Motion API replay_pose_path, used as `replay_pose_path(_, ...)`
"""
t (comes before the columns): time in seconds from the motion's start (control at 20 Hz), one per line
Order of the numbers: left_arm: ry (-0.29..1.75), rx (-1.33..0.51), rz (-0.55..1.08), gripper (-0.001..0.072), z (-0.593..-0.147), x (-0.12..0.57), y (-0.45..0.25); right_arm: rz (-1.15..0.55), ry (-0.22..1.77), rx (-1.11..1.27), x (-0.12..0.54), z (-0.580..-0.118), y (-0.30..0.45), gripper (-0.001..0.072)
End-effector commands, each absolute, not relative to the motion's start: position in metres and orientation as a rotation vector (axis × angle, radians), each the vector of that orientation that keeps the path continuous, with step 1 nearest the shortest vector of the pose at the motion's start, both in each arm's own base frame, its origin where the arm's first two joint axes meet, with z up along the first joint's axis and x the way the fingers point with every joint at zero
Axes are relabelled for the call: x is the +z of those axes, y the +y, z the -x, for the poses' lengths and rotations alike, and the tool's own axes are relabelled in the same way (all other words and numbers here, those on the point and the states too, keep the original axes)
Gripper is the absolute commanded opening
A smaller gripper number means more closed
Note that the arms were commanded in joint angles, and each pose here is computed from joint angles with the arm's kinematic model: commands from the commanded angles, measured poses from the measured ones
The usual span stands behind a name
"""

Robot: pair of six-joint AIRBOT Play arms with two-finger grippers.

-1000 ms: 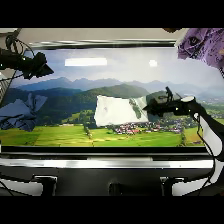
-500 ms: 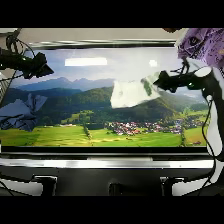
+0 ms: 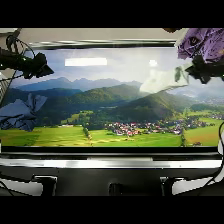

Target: Fold the clothes and pants, and hang the long-sleeved shirts on hangers.

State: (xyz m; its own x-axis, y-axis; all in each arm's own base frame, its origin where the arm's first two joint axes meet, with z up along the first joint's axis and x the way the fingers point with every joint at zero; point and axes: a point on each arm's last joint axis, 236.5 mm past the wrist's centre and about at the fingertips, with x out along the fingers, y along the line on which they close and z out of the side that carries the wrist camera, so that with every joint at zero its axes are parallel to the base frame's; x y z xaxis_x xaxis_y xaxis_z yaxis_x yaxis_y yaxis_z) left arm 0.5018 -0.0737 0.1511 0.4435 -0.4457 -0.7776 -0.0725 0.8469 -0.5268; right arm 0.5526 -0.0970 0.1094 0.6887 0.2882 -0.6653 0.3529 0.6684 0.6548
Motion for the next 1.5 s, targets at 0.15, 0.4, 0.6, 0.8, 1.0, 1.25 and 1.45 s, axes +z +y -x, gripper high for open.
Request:
replay_pose_path(0.15, 1.109, -0.245, 0.537, 0.0018, -0.5, 0.149, -0.073, -0.928, 0.862, -0.453, 0.084, -0.492, -0.227, 0.0034)
replay_pose_path(0.4, 1.112, -0.246, 0.536, 0.0018, -0.5, 0.149, -0.074, -0.855, 1.027, -0.713, 0.051, -0.407, -0.285, 0.0032)
replay_pose_path(0.6, 1.114, -0.248, 0.535, 0.0018, -0.499, 0.149, -0.075, -0.951, 1.066, -0.818, 0.02, -0.348, -0.289, 0.0032)
replay_pose_path(0.8, 1.132, -0.251, 0.532, 0.0018, -0.496, 0.147, -0.076, -1.007, 1.094, -0.913, -0.003, -0.284, -0.272, 0.0032)
replay_pose_path(1.0, 1.14, -0.252, 0.531, 0.0018, -0.494, 0.146, -0.076, -0.994, 1.158, -1.015, -0.018, -0.23, -0.25, 0.0032)
replay_pose_path(1.25, 1.14, -0.252, 0.531, 0.0018, -0.494, 0.146, -0.076, -1.01, 1.29, -1.121, -0.033, -0.184, -0.227, 0.0033)
replay_pose_path(1.45, 1.144, -0.265, 0.522, 0.0018, -0.493, 0.146, -0.083, -0.975, 1.408, -1.185, -0.04, -0.153, -0.218, 0.0033)
